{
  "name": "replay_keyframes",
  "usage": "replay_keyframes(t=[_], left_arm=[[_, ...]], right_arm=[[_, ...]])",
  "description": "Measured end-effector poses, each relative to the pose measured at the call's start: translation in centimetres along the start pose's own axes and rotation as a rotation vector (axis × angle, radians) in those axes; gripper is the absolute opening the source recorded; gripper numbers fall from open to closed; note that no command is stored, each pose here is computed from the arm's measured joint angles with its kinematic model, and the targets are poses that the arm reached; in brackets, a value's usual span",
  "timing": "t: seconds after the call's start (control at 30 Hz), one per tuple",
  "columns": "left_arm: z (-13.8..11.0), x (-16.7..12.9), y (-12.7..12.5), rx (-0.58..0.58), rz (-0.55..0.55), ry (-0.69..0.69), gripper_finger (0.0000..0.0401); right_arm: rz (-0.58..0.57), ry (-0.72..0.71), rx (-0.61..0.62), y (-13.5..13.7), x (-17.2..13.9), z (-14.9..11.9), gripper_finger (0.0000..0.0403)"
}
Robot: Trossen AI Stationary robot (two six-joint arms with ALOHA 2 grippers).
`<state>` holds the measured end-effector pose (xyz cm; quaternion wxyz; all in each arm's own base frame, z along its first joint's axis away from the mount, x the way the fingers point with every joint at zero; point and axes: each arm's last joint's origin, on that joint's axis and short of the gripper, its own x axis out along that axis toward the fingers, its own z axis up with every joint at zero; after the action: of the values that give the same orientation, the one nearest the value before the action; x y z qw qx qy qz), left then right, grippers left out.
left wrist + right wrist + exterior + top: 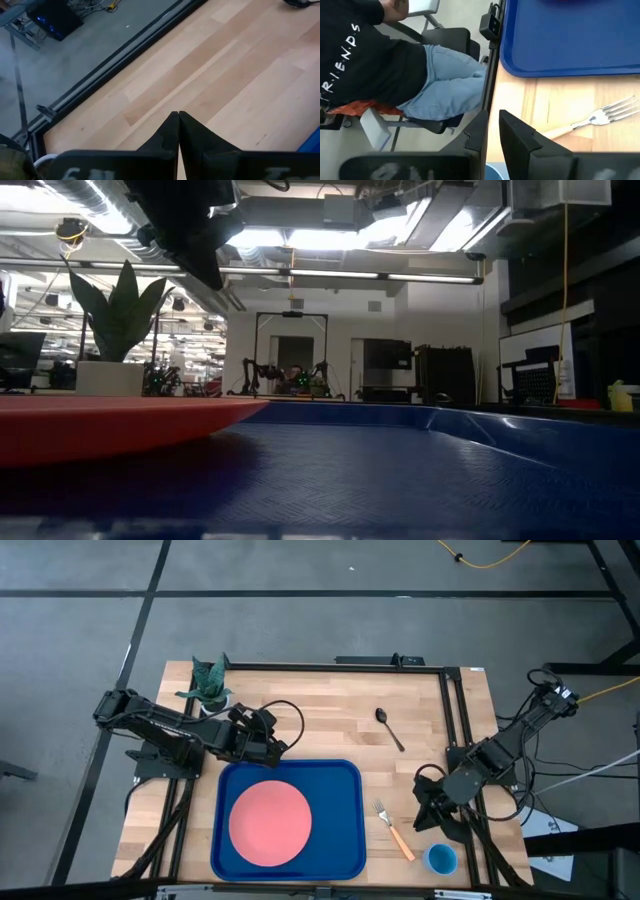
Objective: Pick and place plate/cup/fork/spoon on tray
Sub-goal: Put the blue cup on the blue serving tray to the top left of the pink plate
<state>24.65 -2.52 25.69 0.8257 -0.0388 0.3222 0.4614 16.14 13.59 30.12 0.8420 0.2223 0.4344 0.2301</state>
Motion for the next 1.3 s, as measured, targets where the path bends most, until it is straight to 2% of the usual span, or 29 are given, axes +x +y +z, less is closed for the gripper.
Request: replay_keyframes(t=[0.2,0.37,0.57,0.87,1.03,1.1,1.3], left_arm=[[-0.04,0.00,-0.04,0.000,-0.014,0.015,0.0000],[-0.05,-0.01,-0.05,0.000,-0.015,0.016,0.0000],[-0.06,-0.01,-0.06,0.005,-0.019,0.020,0.0000],[-0.27,-0.03,-0.25,0.007,-0.084,0.092,0.0000],[-0.33,-0.04,-0.30,0.007,-0.102,0.112,0.0000],[-0.33,-0.04,-0.30,0.007,-0.104,0.114,0.0000],[-0.33,-0.04,-0.30,0.007,-0.104,0.114,0.0000]], right_arm=[[-0.045,-0.038,-0.046,-0.11,0.00,0.10,0.0053],[-0.084,-0.073,-0.029,-0.22,-0.02,0.20,0.0053],[-0.080,-0.071,-0.027,-0.21,-0.02,0.19,0.0053],[-0.069,-0.068,0.001,-0.17,-0.02,0.21,0.0053],[-0.054,-0.063,0.092,-0.13,-0.02,0.20,0.0053],[-0.084,-0.102,0.094,-0.19,-0.02,0.35,0.0053],[-0.079,-0.119,0.042,-0.02,0.01,0.46,0.0053]])
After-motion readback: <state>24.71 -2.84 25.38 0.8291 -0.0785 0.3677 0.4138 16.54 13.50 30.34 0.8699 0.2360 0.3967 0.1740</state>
